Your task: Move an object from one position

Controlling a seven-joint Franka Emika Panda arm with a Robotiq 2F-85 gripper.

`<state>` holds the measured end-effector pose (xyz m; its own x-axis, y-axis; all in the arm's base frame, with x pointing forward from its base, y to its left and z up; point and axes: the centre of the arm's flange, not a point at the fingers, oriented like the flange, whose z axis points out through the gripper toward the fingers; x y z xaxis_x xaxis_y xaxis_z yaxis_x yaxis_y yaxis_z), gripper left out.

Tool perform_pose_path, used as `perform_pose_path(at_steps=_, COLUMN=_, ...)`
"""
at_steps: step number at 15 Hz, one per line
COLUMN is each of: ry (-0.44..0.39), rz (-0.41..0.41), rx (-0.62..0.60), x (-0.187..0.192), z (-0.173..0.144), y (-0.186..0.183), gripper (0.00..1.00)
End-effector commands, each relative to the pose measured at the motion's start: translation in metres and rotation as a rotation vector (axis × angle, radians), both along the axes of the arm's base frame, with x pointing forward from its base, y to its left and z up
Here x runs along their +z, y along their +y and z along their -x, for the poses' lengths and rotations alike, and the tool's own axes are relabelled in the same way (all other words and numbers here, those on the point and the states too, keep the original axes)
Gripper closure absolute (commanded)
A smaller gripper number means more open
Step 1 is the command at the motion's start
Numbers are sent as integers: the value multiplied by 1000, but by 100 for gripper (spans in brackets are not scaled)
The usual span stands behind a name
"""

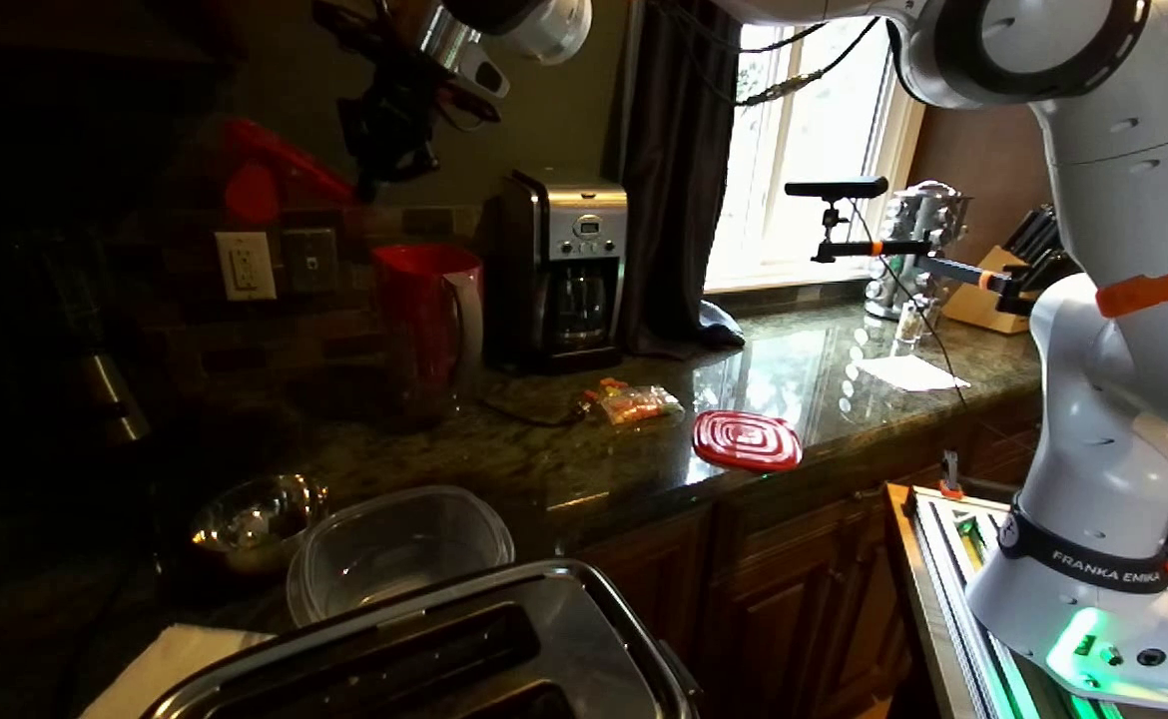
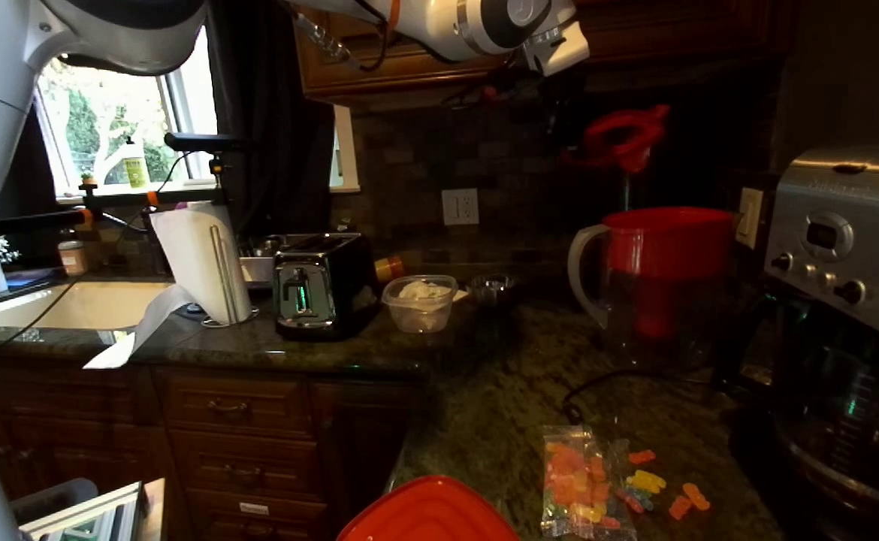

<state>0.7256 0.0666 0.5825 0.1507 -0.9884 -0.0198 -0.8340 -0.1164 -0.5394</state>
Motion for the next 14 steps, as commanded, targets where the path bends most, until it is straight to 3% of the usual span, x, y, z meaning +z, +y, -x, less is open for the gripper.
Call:
perform_pose_path(at_steps=1, ry=-74, rz=-184, rx=30, x=-14, z=13, y=-11, gripper=100)
perform_pose_path(at_steps=7, ry=-193, rz=-496, rx=-44, x=-36, z=11, y=-21, gripper=100)
perform_pose_path(at_steps=9, ry=-173, rz=-430, rx=-48, x=-30, z=-7, y=-16, gripper=98)
perform_pose_path(at_steps=11, ry=-172, rz=-439, rx=-47, x=-34, z=-7, y=-13, gripper=98)
perform_pose_path(at_steps=14, ry=-156, rz=-558, rx=3, x=-29, z=-1, y=-31, gripper=100)
